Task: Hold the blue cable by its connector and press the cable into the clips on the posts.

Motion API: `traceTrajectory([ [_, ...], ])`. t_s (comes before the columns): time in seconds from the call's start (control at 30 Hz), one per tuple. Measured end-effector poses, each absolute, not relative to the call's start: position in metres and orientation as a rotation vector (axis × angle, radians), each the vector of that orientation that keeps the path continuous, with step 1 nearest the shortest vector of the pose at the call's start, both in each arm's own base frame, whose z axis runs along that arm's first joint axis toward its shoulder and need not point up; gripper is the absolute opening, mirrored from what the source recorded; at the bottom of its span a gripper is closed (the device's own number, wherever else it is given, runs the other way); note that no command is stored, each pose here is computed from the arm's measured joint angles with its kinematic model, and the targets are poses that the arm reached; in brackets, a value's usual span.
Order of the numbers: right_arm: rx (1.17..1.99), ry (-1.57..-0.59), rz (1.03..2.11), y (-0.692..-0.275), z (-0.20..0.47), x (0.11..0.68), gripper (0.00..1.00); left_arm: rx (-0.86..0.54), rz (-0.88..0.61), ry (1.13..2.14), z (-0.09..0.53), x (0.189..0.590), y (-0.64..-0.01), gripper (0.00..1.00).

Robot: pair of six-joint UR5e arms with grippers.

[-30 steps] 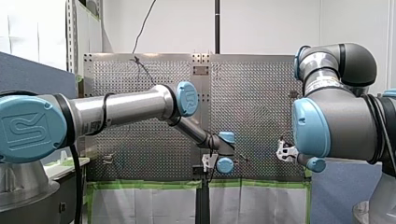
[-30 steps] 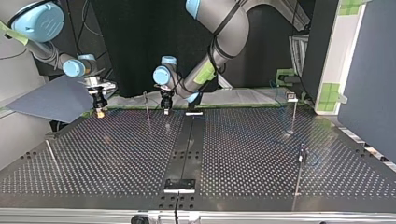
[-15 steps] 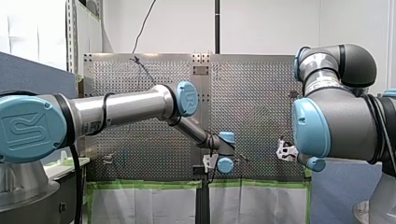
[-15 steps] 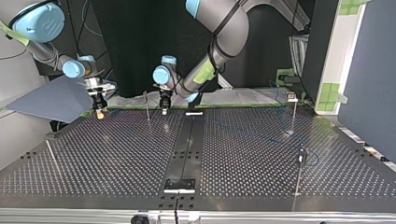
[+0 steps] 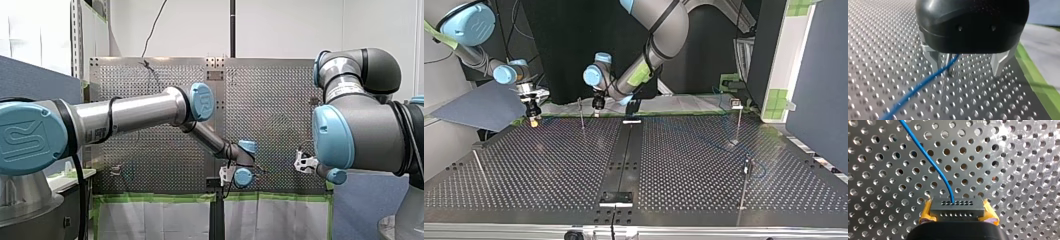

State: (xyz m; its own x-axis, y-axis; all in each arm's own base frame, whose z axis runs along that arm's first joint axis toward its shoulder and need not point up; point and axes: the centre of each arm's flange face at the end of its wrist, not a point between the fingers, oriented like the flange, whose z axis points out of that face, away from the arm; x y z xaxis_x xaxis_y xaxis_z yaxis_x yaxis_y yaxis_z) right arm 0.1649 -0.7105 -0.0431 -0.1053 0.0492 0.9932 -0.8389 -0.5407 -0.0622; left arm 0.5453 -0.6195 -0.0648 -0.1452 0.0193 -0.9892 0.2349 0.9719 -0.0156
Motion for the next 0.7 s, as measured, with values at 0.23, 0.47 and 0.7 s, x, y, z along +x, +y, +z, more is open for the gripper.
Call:
traceTrajectory([
  [0.23,1.514,-0.894,1.723,-0.709,-0.044,0.168,0.00,0.253,-0.178,1.697,-0.040,0.532,-0.625,1.00],
  [0.47,1.523,-0.898,1.722,-0.707,-0.047,0.171,0.00,0.325,-0.159,1.727,-0.028,0.504,-0.630,1.00],
  [0.7,1.530,-0.903,1.720,-0.706,-0.051,0.172,0.00,0.409,-0.120,1.800,-0.049,0.471,-0.625,1.00],
])
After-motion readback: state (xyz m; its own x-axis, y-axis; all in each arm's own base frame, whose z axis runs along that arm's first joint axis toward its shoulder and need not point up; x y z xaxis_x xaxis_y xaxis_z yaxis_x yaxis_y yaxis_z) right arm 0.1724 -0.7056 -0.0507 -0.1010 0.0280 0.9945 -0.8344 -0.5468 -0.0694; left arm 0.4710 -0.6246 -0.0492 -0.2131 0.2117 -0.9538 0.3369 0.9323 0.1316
